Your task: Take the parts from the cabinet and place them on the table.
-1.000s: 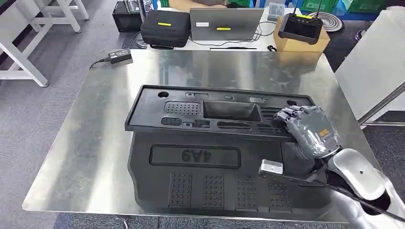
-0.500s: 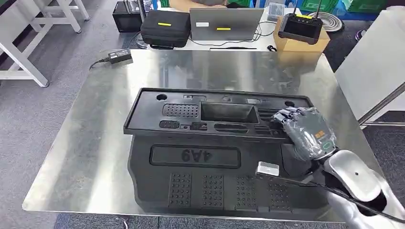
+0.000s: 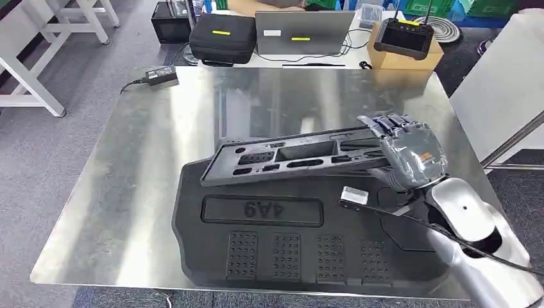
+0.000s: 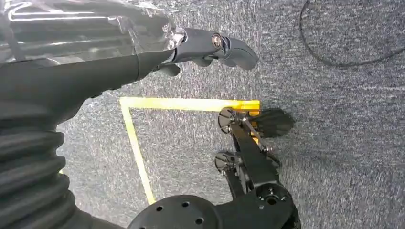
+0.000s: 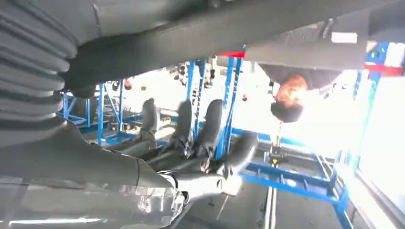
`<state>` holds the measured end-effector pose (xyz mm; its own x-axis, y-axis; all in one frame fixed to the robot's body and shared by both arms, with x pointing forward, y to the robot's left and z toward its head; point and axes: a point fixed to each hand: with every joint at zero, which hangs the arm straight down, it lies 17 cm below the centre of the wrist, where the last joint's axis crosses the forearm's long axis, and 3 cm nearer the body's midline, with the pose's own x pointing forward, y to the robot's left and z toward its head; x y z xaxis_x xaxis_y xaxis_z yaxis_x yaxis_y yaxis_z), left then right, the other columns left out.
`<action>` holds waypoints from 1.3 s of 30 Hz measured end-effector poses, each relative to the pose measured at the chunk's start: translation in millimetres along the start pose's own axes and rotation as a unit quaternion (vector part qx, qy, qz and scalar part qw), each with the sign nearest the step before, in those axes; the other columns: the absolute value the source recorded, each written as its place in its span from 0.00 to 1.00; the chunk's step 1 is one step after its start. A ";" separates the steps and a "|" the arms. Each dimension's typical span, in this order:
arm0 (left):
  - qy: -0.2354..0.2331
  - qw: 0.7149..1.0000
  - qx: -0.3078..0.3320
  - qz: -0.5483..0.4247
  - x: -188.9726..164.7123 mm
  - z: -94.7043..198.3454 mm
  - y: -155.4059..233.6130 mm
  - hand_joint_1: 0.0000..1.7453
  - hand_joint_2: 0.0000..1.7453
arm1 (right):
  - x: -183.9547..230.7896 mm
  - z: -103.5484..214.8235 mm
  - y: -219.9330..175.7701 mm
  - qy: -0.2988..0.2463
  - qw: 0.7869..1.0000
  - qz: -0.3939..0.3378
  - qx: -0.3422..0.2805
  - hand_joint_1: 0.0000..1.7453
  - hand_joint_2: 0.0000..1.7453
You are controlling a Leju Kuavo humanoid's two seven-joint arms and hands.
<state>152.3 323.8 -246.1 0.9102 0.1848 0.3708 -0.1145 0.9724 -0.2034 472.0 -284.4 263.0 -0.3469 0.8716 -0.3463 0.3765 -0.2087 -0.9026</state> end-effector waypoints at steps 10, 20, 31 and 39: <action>-0.002 1.000 -0.010 0.001 0.7 0.5 -3.8 0.00 0.00 | -6.9 -5.0 11.2 0.010 1.000 -0.003 0.015 0.00 0.00; -0.001 1.000 -0.009 0.003 0.4 0.5 -3.6 0.00 0.00 | -6.0 -10.2 9.9 0.009 1.000 -0.025 0.014 0.00 0.00; 0.001 1.000 -0.003 0.008 -2.8 0.8 -0.7 0.00 0.00 | -117.9 16.9 -73.8 0.153 0.966 -0.176 -0.113 0.00 0.00; 0.004 1.000 -0.002 0.009 -7.3 1.6 -0.1 0.00 0.00 | -300.1 125.7 -109.3 0.336 0.878 -0.264 -0.215 0.00 0.00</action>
<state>145.0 322.6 -247.3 0.9111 0.2009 0.3599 -0.1291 0.9683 -0.2137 427.0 -578.9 433.4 -0.0386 0.8919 0.4506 0.6555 0.3629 -0.6622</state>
